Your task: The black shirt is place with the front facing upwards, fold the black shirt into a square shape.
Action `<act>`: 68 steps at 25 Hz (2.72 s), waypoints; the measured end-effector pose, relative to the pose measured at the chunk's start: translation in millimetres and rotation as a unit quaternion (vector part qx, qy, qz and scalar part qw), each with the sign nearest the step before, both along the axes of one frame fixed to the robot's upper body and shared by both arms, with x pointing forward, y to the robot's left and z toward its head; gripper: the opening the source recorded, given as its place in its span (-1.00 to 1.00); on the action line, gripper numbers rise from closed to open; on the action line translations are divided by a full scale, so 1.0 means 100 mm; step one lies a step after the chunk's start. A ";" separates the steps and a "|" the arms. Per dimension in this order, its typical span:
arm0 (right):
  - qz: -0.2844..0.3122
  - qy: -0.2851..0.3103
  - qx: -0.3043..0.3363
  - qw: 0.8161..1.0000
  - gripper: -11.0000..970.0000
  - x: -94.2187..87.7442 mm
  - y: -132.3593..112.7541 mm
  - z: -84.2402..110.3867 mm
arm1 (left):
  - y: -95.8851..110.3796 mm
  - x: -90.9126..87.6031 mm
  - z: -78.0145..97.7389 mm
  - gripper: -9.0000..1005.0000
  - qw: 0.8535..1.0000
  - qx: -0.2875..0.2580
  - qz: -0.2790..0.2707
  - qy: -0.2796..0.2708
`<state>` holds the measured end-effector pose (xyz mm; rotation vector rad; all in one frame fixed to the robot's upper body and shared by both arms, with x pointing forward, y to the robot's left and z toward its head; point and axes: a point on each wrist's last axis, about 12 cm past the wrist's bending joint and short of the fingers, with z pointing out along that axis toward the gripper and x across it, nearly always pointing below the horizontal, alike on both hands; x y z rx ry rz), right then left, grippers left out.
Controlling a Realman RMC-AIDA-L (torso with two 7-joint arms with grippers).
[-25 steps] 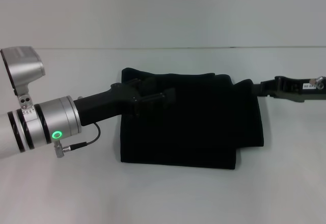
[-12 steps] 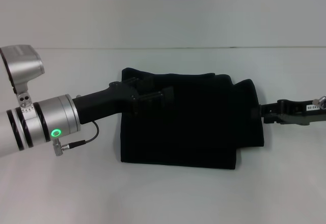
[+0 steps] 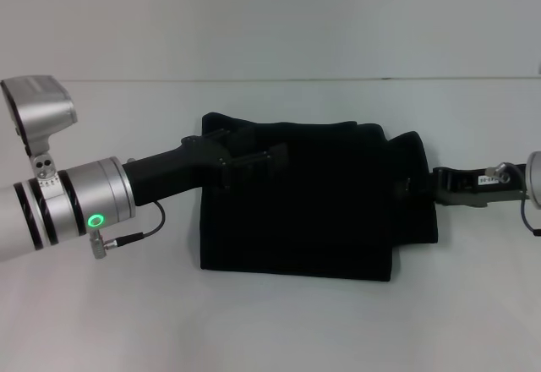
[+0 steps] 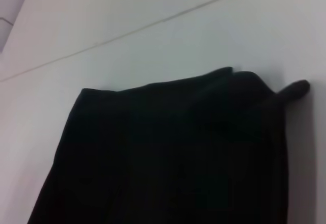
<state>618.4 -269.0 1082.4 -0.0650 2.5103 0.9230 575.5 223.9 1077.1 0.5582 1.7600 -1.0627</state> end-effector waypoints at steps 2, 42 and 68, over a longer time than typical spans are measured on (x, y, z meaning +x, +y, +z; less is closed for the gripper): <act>0.001 -0.003 0.000 1.000 0.14 0.01 0.03 0.00 | 0.00 0.00 0.00 0.68 1.000 0.000 0.000 0.000; 0.095 -0.077 0.028 0.992 -0.92 0.34 0.53 0.59 | 0.22 0.03 0.03 0.68 0.999 -0.009 0.048 -0.006; 0.175 -0.131 0.024 0.975 -0.93 0.57 1.18 1.11 | 0.55 0.03 0.05 0.68 0.995 -0.009 0.101 -0.015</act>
